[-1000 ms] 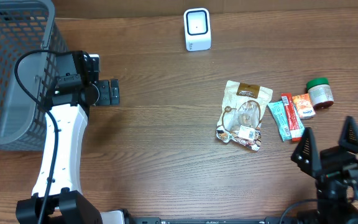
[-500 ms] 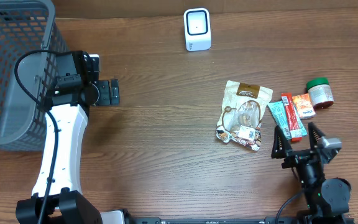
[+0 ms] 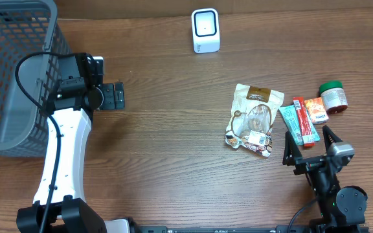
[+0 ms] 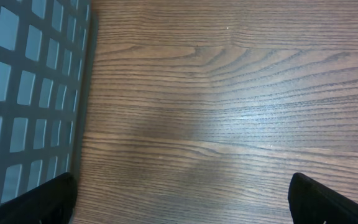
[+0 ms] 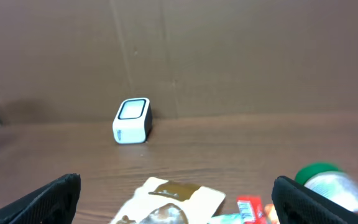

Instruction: Scan the item barcode

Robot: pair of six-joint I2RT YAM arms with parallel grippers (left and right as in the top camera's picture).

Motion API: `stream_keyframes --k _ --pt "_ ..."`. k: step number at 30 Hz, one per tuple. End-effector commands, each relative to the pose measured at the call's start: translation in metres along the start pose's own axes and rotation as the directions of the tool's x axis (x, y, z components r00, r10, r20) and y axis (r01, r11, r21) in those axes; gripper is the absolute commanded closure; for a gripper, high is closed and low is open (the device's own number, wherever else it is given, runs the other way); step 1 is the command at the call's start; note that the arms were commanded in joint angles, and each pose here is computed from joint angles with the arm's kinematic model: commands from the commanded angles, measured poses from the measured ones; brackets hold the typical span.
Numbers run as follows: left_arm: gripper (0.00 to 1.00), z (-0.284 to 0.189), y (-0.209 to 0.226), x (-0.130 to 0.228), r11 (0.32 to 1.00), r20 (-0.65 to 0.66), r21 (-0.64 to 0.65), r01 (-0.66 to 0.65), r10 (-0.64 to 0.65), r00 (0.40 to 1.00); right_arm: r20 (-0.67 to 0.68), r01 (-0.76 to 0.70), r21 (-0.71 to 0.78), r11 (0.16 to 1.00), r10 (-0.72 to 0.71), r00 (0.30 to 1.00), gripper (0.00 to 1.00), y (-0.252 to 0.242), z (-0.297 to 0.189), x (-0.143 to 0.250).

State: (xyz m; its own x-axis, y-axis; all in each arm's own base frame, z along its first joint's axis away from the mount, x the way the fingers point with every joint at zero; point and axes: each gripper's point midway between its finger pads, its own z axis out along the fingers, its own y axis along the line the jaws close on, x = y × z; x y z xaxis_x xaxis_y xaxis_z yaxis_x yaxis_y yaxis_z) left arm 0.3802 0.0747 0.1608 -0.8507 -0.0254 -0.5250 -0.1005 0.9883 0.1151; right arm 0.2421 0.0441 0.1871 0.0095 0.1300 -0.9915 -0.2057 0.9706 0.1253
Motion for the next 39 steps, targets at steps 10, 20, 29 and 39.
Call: stream_keyframes --k 10,20,29,39 --pt "0.0 0.0046 -0.0007 0.0035 1.0 -0.012 0.008 -0.02 0.02 1.0 -0.049 0.215 -0.042 0.976 -0.217 0.975 0.0 0.0041 -0.0004 0.0163" --pt "0.0 0.0046 -0.0007 0.0036 1.0 -0.012 0.009 -0.02 0.02 1.0 -0.048 0.215 -0.042 0.976 -0.217 0.975 0.0 0.0042 -0.0004 0.0161" --pt "0.0 0.0046 -0.0007 0.0036 1.0 -0.012 0.009 -0.02 0.02 1.0 -0.048 0.215 -0.042 0.976 -0.217 0.975 0.0 0.0042 -0.0004 0.0161" --pt "0.0 0.0046 -0.0007 0.0036 1.0 -0.012 0.009 -0.02 0.02 1.0 -0.048 0.215 -0.042 0.976 -0.217 0.975 0.0 0.0042 -0.0004 0.0161"
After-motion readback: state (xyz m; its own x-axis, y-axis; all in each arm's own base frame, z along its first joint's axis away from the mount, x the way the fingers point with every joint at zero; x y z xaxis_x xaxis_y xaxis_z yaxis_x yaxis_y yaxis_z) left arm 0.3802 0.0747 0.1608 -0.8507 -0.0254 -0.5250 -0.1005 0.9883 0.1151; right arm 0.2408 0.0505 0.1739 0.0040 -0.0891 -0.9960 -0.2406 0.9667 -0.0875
